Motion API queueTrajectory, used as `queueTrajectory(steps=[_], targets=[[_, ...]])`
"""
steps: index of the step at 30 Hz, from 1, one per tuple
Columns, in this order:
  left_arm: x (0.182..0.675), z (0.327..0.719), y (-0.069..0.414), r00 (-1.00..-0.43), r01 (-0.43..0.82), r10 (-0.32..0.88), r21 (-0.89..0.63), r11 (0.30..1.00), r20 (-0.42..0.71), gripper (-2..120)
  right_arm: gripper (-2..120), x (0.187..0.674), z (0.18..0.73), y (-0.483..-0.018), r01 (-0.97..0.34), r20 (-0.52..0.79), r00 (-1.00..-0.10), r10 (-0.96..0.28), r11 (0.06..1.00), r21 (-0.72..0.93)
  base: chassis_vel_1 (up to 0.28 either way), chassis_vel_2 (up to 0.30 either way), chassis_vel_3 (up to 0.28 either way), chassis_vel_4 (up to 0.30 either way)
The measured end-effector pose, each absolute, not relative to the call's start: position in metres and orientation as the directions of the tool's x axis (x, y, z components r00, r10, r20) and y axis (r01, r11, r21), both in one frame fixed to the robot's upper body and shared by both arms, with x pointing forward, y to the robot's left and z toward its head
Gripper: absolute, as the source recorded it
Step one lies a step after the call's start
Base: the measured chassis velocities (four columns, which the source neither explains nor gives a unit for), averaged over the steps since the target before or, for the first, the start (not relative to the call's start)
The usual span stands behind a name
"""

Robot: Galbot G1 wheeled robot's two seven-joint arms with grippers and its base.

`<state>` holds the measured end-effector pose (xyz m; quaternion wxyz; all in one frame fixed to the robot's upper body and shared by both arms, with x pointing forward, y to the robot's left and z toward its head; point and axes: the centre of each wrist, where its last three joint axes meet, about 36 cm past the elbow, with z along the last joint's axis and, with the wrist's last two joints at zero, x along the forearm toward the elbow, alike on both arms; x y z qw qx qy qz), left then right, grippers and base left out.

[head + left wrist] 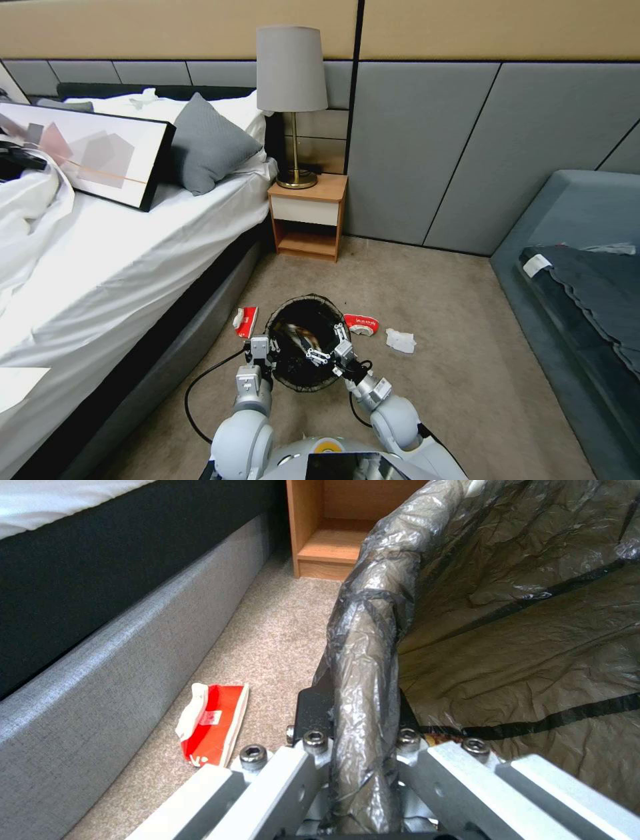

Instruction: Pick up the trash bin, then pick up the garbage from the floor and place it into the trash bin.

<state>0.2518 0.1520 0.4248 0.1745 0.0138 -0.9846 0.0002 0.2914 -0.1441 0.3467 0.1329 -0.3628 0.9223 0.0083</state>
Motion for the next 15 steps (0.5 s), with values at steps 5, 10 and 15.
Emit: queueTrajectory(steps=[5,10,15], targets=[[0.252,0.425,0.153,-0.939,-0.027,-0.028,0.008,1.000,0.343,0,100,0.290,0.372,-0.145,-0.653,-0.312,-0.693,-0.650,0.749,-0.109,0.000,0.000,0.000,0.000],[0.252,0.422,0.154,-0.936,-0.030,-0.033,0.013,0.999,0.350,0,100,0.290,0.426,-0.153,-0.575,-0.437,-0.691,-0.576,0.804,-0.151,0.000,0.000,0.000,0.000],[0.256,0.424,0.164,-0.938,-0.061,-0.064,0.019,0.998,0.340,0,100,0.274,0.462,-0.175,-0.351,-0.440,-0.798,-0.412,0.911,-0.217,0.000,0.000,0.000,0.000]])
